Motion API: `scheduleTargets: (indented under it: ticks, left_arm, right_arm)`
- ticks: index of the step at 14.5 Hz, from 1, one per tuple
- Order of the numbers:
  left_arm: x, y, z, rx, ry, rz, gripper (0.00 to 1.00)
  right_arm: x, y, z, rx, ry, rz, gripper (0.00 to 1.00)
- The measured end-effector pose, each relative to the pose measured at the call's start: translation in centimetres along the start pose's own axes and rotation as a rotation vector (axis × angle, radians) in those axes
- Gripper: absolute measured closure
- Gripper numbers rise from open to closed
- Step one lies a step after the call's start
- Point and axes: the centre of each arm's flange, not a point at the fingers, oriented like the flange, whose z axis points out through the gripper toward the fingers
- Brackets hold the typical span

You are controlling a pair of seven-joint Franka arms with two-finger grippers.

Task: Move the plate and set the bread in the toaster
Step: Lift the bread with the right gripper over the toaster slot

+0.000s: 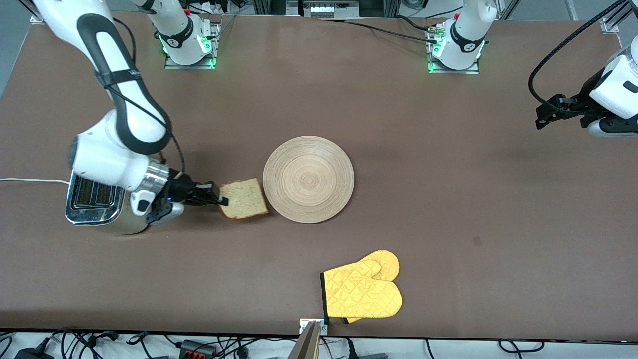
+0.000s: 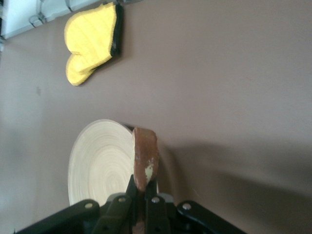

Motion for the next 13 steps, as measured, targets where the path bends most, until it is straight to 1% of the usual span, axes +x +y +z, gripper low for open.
scheduleTargets:
  ticks: [2,4,5,7,9,10,11,12,13]
  left_arm:
    - [0.0,0.0,0.0,0.000,-0.001,0.000,0.00]
    - [0.0,0.0,0.0,0.000,-0.001,0.000,0.00]
    - [0.0,0.0,0.0,0.000,-0.001,0.000,0.00]
    - [0.0,0.0,0.0,0.000,-0.001,0.000,0.00]
    - [0.0,0.0,0.0,0.000,-0.001,0.000,0.00]
    - [0.0,0.0,0.0,0.000,0.000,0.000,0.00]
    - [0.0,0.0,0.0,0.000,0.000,0.000,0.00]
    - [0.0,0.0,-0.1,0.000,0.000,0.000,0.00]
    - [0.0,0.0,-0.1,0.000,0.000,0.000,0.00]
  right_arm:
    - [1.2,-0.7,-4.3,-0.087,-0.115,0.031,0.92]
    - [1.3,-1.9,-8.5,-0.187,-0.231,0.060,0.92]
    - [1.1,-2.5,-10.8,-0.228,-0.287,0.091,0.92]
    - [0.6,-2.7,-16.3,-0.285,-0.374,0.145,0.92]
    - [0.0,-1.6,-21.2,-0.363,-0.429,0.186,0.92]
    - [-0.3,-1.0,-22.5,-0.425,-0.451,0.201,0.92]
    - [-0.4,-0.4,-23.0,-0.489,-0.468,0.199,0.92]
    - [-0.3,0.1,-23.2,-0.530,-0.481,0.176,0.92]
    - [-0.1,0.6,-23.4,-0.555,-0.492,0.142,0.92]
